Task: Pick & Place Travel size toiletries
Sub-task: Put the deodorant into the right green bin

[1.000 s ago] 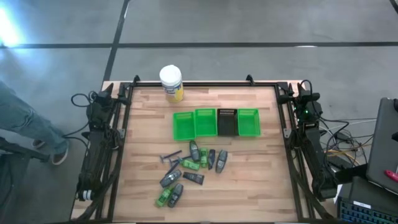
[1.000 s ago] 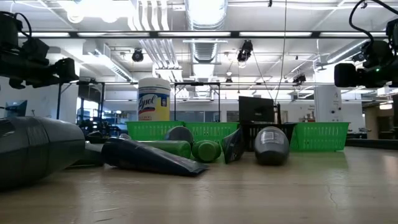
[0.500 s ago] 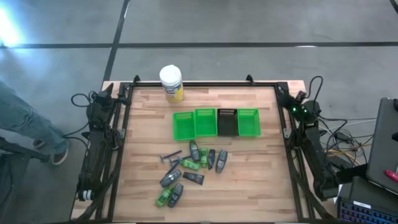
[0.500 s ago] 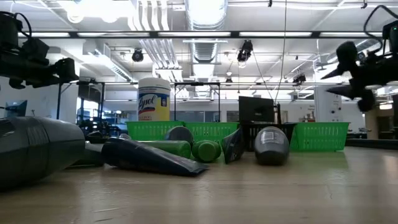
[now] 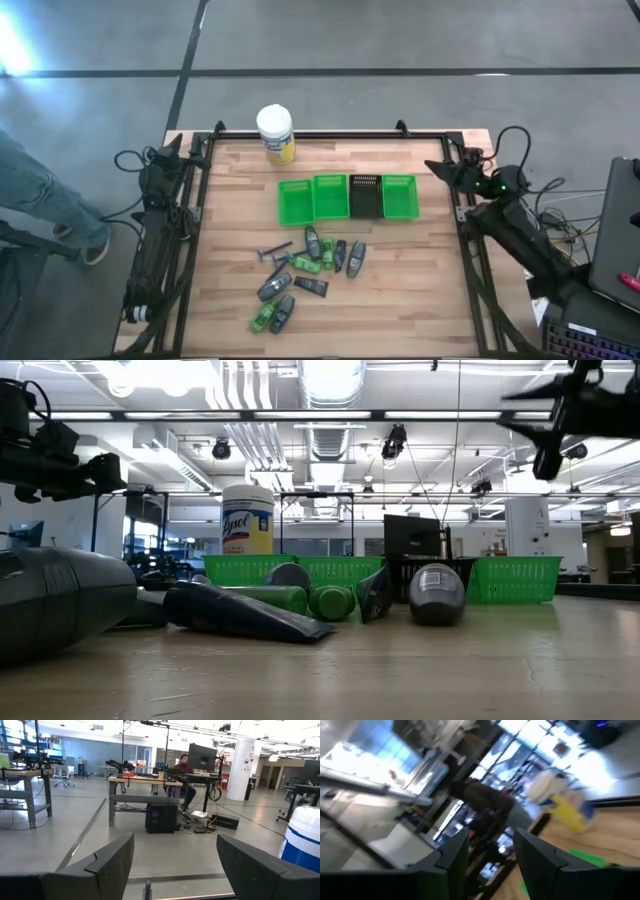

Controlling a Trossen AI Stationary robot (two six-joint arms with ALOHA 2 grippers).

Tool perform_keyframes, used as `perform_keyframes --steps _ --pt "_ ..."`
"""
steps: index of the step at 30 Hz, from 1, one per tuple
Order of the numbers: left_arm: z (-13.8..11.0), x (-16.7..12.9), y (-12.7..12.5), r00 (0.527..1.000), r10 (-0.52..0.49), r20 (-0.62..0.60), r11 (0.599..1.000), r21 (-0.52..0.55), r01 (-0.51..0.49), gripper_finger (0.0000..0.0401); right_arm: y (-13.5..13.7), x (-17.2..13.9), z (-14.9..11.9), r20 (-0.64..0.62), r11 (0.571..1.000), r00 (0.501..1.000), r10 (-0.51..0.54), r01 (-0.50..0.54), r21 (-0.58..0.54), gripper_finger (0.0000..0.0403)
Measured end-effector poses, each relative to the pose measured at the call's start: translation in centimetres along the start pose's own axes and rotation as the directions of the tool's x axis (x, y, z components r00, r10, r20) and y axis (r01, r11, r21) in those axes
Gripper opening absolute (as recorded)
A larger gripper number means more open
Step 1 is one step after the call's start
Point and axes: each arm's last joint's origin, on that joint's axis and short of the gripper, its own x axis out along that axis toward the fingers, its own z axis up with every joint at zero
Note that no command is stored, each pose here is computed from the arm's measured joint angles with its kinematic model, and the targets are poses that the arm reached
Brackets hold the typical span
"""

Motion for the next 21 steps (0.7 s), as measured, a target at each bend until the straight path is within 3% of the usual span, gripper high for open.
perform_keyframes --steps 7,11,18,21 --pt "0.0 0.0 0.0 1.0 0.0 0.0 1.0 0.0 0.0 0.0289 2.2 2.6 -0.6 -0.102 0.995 0.994 0.043 -0.034 0.091 0.0132" --pt "0.0 0.0 0.0 1.0 -0.001 0.0 1.0 0.0 0.001 0.0289 2.5 4.5 -1.7 -0.14 0.993 0.99 -0.02 0.036 0.109 0.0128" --pt "0.0 0.0 0.0 1.0 -0.001 0.0 1.0 0.0 0.001 0.0289 2.2 7.9 -4.0 -0.325 0.979 0.939 -0.109 0.158 0.128 0.0117" --pt "0.0 0.0 0.0 1.0 -0.001 0.0 1.0 0.0 0.001 0.0289 2.7 9.5 -4.2 -0.361 0.977 0.927 -0.104 0.163 0.136 0.0111"
